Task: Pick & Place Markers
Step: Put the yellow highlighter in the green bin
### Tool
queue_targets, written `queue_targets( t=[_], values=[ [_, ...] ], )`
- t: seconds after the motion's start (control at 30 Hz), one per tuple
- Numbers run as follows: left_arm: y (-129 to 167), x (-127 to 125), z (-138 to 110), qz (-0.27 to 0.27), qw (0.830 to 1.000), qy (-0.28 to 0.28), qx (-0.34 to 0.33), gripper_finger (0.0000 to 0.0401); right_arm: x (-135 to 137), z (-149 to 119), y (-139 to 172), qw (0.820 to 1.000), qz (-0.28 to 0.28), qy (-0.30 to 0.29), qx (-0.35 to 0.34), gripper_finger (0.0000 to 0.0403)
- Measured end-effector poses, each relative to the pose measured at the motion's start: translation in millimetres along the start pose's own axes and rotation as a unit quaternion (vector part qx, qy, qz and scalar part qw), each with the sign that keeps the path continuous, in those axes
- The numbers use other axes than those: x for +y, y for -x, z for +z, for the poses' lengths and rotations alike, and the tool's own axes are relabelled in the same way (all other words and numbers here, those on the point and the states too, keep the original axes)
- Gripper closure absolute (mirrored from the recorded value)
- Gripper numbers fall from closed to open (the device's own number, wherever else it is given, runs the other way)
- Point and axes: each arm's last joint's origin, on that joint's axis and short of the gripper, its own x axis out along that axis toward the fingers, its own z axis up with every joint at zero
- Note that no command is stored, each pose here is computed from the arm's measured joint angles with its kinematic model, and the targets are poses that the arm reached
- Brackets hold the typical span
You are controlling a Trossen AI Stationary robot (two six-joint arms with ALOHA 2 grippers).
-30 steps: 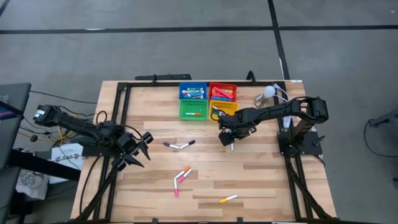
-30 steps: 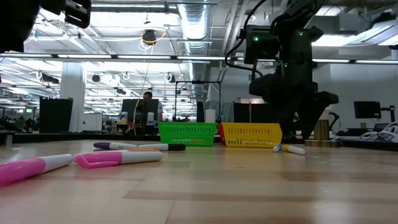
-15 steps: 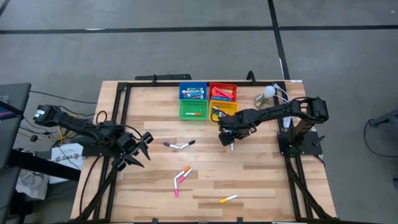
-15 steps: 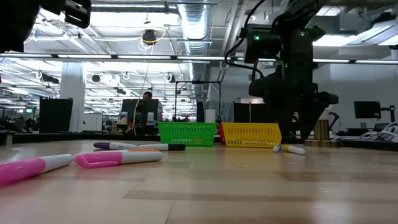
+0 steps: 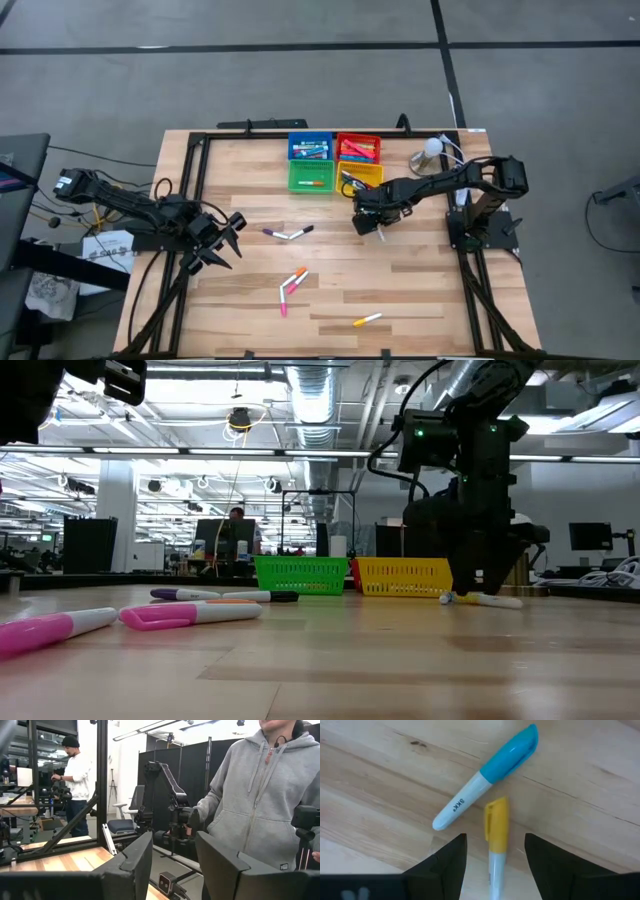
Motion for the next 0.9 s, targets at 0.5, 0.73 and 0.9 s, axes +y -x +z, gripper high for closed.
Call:
queue_targets(
  t=[0.5,0.73,0.9],
  values=[
    [0,0,0,0.000,1.000,0.000,0.000,0.0251,2,-4,-22,0.998,-0.053,0.039,0.025,0.0234],
    [0,0,0,0.000,1.000,0.000,0.000,0.0251,5,-14,-21,0.996,-0.071,0.046,-0.009,0.0254],
    [0,0,0,0.000,1.000,0.000,0.000,0.0251,4,-14,-12,0.997,-0.060,0.046,-0.029,0.0278]
  ],
)
